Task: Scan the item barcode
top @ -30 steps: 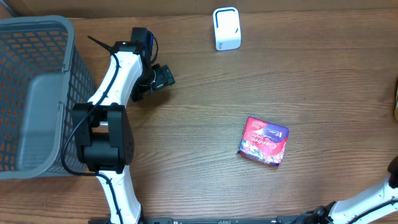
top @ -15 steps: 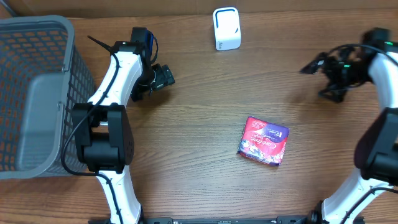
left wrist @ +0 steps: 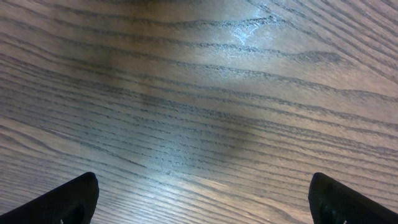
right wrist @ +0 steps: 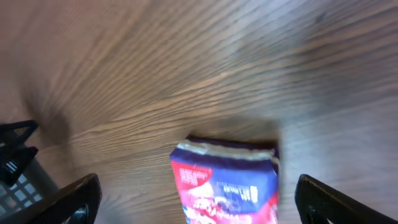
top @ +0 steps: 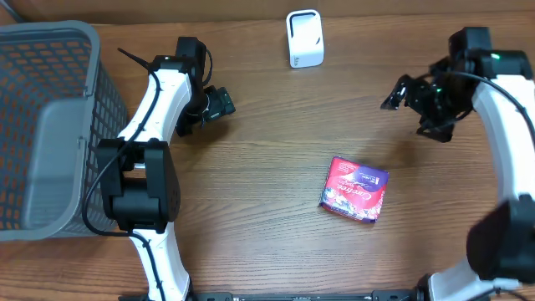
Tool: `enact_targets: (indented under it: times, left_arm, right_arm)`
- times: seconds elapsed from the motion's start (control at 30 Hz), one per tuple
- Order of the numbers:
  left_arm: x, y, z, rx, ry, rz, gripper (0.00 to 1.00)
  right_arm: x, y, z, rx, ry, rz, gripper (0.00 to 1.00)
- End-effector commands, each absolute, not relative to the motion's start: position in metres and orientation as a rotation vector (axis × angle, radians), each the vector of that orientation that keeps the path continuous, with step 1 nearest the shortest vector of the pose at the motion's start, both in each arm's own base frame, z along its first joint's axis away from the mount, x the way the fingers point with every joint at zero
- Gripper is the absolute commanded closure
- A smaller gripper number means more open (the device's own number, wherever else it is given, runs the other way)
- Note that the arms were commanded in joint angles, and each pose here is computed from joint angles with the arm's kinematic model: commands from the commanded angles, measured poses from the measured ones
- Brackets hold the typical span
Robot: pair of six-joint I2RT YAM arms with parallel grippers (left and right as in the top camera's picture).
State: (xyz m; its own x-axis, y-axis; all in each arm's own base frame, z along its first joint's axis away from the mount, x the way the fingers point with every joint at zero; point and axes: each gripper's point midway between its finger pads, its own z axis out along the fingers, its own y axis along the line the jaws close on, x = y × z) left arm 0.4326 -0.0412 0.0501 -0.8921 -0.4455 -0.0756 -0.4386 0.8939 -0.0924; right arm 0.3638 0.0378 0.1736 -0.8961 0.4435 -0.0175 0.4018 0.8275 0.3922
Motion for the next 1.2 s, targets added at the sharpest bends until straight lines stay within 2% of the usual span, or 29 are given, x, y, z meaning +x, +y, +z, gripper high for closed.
enact_targets:
  times: [0.0, 0.13, 0.3, 0.53, 0.7, 0.93, 1.03, 1.17]
  left_arm:
    - [0.434, -0.044, 0.052, -0.668, 2.964, -0.116, 0.0]
    - [0.434, -0.044, 0.052, -0.668, 2.964, -0.115, 0.0]
    - [0.434, -0.044, 0.052, -0.668, 2.964, -0.116, 0.0]
    - [0.434, -0.044, 0.052, -0.668, 2.964, -0.116, 0.0]
    - [0.434, -0.044, 0.052, -0.668, 2.964, -0.116, 0.0]
    - [0.445, -0.046, 0.054, -0.659, 2.918, -0.142, 0.0]
    - [0.442, -0.066, 0.056, -0.69, 2.943, -0.312, 0.0]
    - [0.423, -0.122, 0.072, -0.695, 3.015, -0.807, 0.0]
  right_arm:
    - [0.349, 0.022, 0.21, 0.66, 2.794, 0.443, 0.0]
    - [0.324, 0.014, 0.22, 0.661, 2.751, 0.372, 0.0]
    - [0.303, 0.007, 0.207, 0.67, 2.707, 0.324, 0.0]
    - [0.296, -0.025, 0.174, 0.878, 2.612, 0.176, 0.0]
    - [0.294, -0.069, 0.173, 1.089, 2.517, 0.173, 0.0]
    - [0.27, -0.128, 0.171, 1.364, 2.39, 0.115, 0.0]
    - [0.268, -0.138, 0.172, 1.434, 2.336, 0.115, 0.0]
    - [0.268, -0.139, 0.173, 1.436, 2.33, 0.114, 0.0]
